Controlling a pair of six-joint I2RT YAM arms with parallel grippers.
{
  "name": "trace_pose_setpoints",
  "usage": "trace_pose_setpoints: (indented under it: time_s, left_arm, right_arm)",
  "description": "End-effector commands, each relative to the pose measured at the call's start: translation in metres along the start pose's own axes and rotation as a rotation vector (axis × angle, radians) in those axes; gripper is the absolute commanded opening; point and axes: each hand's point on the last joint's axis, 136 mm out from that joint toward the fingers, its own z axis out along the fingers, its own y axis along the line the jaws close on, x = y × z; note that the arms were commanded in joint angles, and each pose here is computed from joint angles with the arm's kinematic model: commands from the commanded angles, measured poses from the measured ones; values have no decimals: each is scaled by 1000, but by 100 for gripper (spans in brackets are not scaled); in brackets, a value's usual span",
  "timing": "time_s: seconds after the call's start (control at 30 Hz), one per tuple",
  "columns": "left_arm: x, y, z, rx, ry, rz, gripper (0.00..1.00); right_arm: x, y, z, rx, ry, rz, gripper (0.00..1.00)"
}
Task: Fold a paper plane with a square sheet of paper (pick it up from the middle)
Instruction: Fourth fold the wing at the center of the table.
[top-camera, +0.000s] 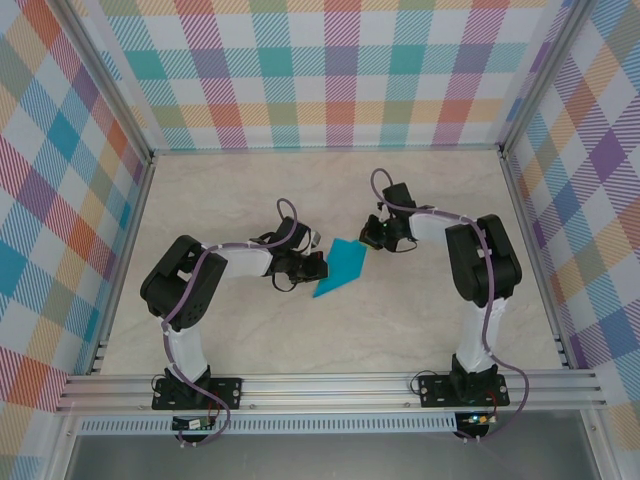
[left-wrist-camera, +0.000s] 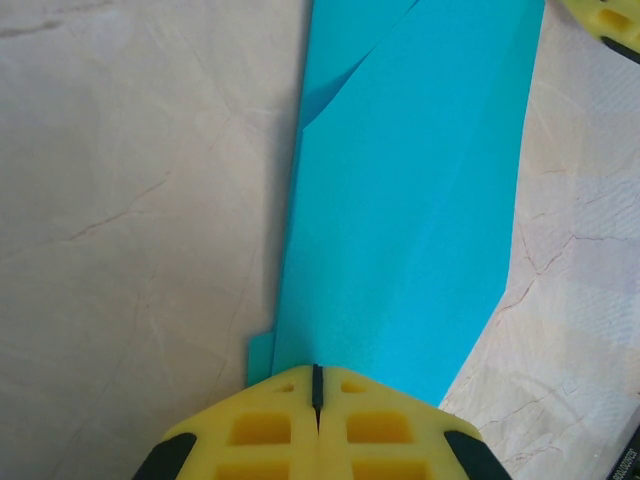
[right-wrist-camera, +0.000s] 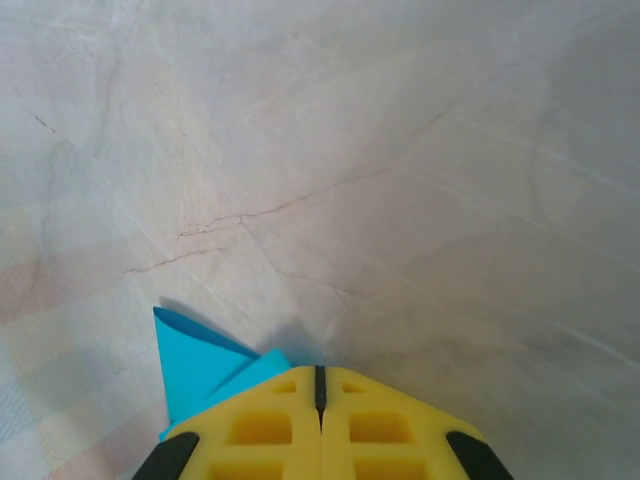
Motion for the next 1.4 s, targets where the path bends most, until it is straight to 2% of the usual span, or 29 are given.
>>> trace_pose_setpoints:
  time_s: [0.0,0.13,0.33,0.6,0.73,0.9,1.1,1.37]
  left_arm:
    - [62,59,9,-196,198,-106,0]
    - [59,56,8,-188,191,-106,0]
    - [55,49,6,-167,175,-99,0]
    - [38,24,-4,-116,143,-49,0]
    - [12,-14,-19,-22,77,-23,0]
    - [-12,-50,-41,65,-22,-46,11]
    - [-2,-49,-35,41,-31,-99,13]
    - [22,-35,-12,17,61,-138,10]
  right_arm:
    - [9,31,-12,-121,-13,-50,0]
    - [51,56,1,-212,104,-86,0]
    - [80,56,20,-220,183,-52,0]
    - [91,14,34,-47,208,-19,0]
    - [95,-1,37,18,219,-10,0]
    - [96,-12,38,70,216,4,0]
    - [97,-19,41,102,219,20,0]
    - [99,-24,43,121,231,31,0]
